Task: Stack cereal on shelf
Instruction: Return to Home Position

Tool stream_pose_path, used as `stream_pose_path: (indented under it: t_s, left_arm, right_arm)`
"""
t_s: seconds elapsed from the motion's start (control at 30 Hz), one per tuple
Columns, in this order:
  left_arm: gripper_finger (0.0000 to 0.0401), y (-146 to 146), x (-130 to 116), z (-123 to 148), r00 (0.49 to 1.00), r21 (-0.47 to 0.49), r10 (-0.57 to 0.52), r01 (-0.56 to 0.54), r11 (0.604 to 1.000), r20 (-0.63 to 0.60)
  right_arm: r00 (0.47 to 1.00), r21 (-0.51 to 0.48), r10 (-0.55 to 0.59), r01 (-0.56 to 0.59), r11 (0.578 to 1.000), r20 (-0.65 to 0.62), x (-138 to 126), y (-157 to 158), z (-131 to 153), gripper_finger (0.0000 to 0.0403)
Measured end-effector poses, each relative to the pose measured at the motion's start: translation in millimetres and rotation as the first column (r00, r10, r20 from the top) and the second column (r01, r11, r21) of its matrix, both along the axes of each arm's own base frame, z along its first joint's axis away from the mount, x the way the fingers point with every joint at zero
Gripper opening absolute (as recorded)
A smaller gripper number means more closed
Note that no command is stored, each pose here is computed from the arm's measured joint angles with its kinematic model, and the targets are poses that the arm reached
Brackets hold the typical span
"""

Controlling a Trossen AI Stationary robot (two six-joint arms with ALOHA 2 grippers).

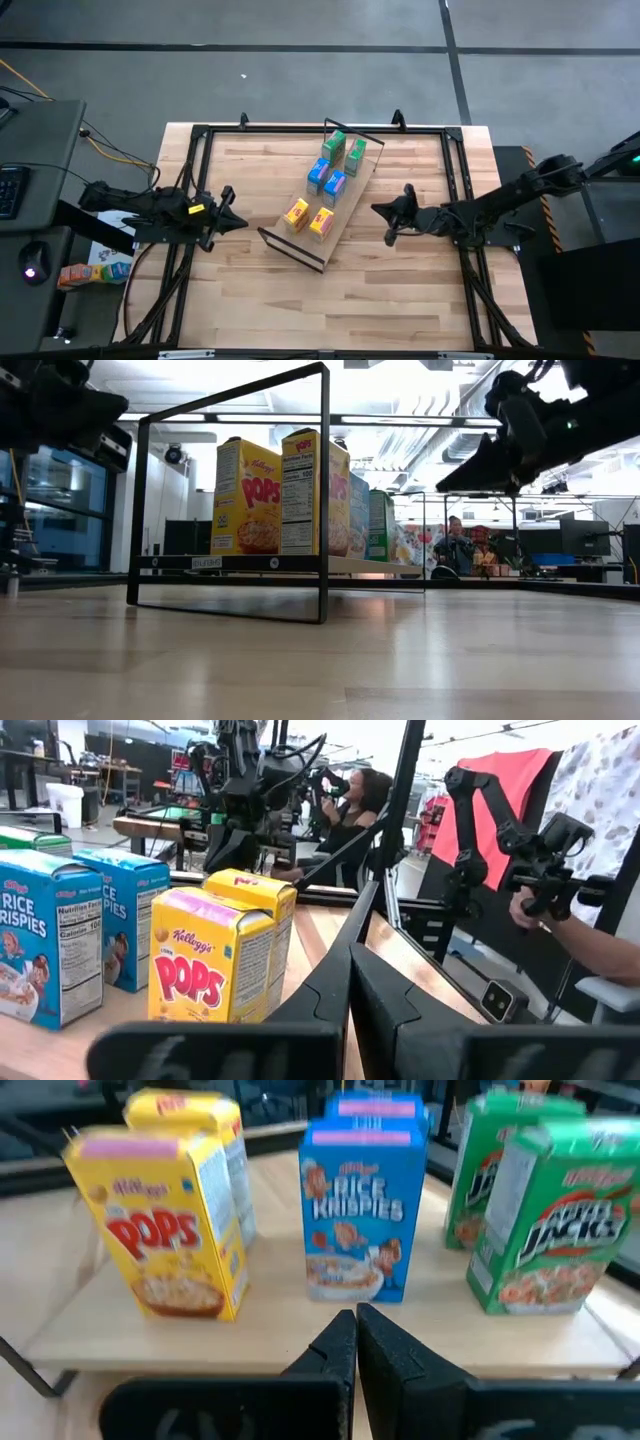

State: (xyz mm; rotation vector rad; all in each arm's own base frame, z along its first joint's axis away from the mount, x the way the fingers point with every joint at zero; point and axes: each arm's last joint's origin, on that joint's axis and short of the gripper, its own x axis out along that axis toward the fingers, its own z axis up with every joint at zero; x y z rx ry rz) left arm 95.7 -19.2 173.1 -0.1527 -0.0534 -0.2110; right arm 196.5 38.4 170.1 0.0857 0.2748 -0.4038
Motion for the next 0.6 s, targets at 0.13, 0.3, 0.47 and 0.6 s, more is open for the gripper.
stream_pose_path:
  t_s: [0.13,0.3,0.47,0.6]
  left_arm:
    - [0.0,0.2,-0.6,1.1,1.0,0.008,0.002,-0.002,1.0,0.014]
    - [0.0,0.9,-0.3,-0.9,1.0,0.015,0.028,-0.028,1.0,-0.007]
    - [0.0001,0.8,0.2,-5.7,0.998,0.038,0.028,-0.026,0.999,-0.053]
    - [0.0001,0.8,0.3,-5.8,0.998,0.031,0.028,-0.026,0.999,-0.057]
  right_arm:
    - [0.999,-0.025,0.02,-0.019,1.0,0.041,-6.5,-1.7,12.9,0.0]
    - [0.995,-0.05,0.053,-0.049,0.998,0.081,-31.3,-8.3,35.7,0.0]
    - [0.981,-0.021,0.085,-0.083,0.996,0.172,-66.6,-17.5,55.7,0.0]
    - [0.944,-0.029,0.182,-0.181,0.983,0.276,-85.0,-20.4,62.9,0.0]
